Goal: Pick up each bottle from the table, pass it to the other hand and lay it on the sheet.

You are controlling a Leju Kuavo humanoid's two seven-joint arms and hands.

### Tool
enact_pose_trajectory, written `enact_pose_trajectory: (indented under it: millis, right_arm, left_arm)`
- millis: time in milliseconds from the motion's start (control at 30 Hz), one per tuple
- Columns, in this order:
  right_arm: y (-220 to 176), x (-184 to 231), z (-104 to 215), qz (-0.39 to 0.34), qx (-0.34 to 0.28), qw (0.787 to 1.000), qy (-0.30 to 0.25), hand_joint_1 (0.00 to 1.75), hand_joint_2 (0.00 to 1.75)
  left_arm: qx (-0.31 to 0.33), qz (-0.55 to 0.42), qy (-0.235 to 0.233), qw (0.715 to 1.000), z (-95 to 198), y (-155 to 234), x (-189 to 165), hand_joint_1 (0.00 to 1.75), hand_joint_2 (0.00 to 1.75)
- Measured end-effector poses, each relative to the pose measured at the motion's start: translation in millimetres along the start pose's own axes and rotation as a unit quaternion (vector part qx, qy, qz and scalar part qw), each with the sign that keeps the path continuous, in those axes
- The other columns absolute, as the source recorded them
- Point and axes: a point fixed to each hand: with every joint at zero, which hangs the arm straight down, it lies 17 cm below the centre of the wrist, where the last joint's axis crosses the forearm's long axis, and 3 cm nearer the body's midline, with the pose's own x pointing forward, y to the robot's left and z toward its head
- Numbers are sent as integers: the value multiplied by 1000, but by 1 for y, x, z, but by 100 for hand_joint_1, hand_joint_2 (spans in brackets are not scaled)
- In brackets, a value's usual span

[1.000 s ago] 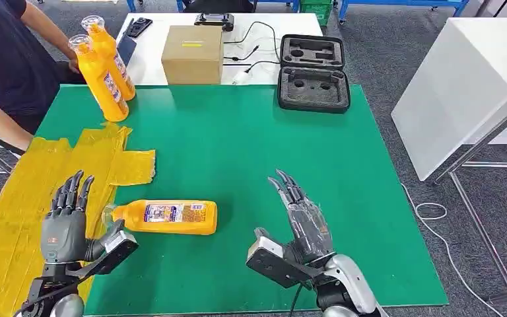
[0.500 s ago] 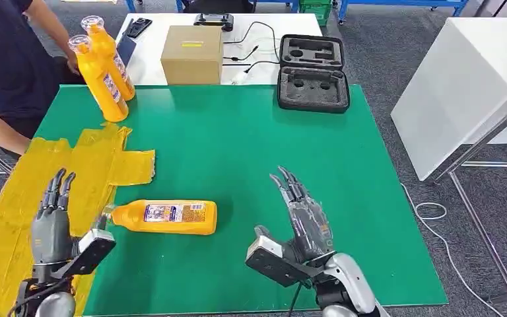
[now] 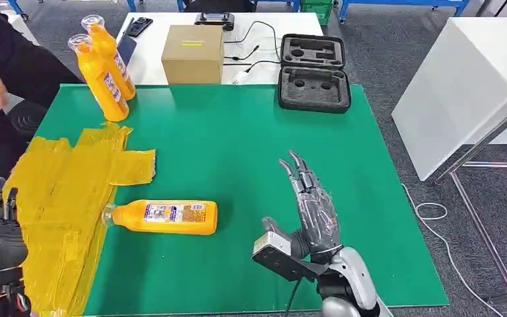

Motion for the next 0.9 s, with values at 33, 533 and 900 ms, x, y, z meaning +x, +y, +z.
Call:
enact_pose_trajectory:
  millis: [33, 533, 900]
  right_arm:
    - [0, 0, 0, -1, -1, 1000, 0, 0, 0]
    - [-29, 28, 13, -93, -66, 990, -79, 0, 0]
    - [-60, 68, 29, -360, -73, 914, -170, 0, 0]
  left_arm:
    - [-1, -5, -2, 1000, 2, 1, 3, 0, 0]
    - [-78, 20, -11, 997, 30, -17, 26, 0, 0]
    - [-174, -68, -90, 978, 56, -91, 46, 0, 0]
